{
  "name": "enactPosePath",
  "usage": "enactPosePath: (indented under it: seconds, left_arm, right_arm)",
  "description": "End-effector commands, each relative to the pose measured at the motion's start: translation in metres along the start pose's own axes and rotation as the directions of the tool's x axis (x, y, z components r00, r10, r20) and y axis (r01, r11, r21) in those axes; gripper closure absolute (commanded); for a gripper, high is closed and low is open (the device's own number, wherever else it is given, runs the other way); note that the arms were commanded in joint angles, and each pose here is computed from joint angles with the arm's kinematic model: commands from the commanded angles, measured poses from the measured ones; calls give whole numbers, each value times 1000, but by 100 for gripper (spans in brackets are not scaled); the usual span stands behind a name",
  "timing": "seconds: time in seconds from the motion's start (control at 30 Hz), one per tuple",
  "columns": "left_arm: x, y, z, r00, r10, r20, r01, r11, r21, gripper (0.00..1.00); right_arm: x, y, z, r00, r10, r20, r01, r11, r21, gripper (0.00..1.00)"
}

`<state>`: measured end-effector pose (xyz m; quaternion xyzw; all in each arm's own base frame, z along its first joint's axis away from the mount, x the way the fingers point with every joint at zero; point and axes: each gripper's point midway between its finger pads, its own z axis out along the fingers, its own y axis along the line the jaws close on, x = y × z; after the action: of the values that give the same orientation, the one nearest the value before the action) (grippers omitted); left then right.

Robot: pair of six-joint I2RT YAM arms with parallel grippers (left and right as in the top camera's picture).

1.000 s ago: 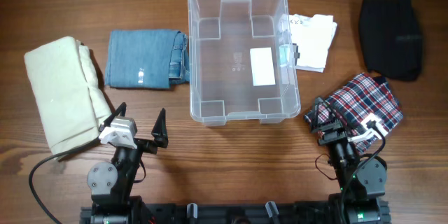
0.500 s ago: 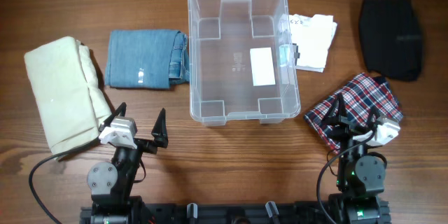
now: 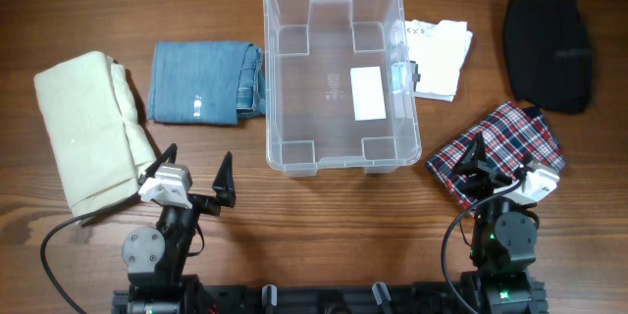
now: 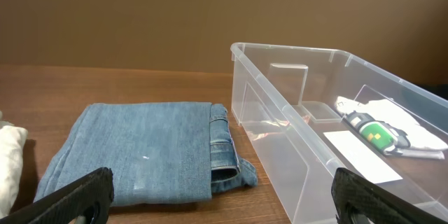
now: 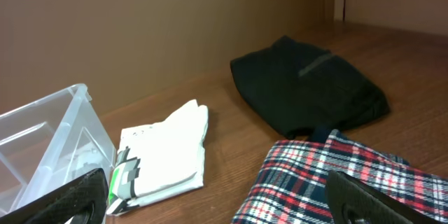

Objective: Pack container

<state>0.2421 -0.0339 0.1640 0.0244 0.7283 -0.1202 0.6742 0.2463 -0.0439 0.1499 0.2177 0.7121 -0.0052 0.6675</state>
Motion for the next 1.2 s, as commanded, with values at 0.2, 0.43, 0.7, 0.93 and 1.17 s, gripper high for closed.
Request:
enactPosePath:
  seconds: [0.2, 0.43, 0.7, 0.93, 1.17]
  left_arm:
    - [-20, 10, -1, 982, 168, 84, -162, 984, -77, 0]
    - [-43, 8, -4, 960, 223, 171, -209, 973, -94, 0]
    - [-103, -51, -30, 839, 272, 472, -361, 927, 107, 0]
    - [-155, -27, -37, 933, 38, 359, -53, 998, 34, 0]
    - [-201, -10, -3, 992, -59, -112, 46, 992, -116, 0]
  right_arm:
    - [-1, -4, 1, 1000, -19, 5, 19, 1000, 24, 0]
    - [-1, -4, 1, 1000, -20, 5, 19, 1000, 24, 0]
    - [-1, -4, 1, 1000, -19, 5, 19, 1000, 24, 0]
    - [-1, -4, 1, 1000, -19, 5, 19, 1000, 24, 0]
    - [-1, -4, 1, 1000, -19, 5, 19, 1000, 24, 0]
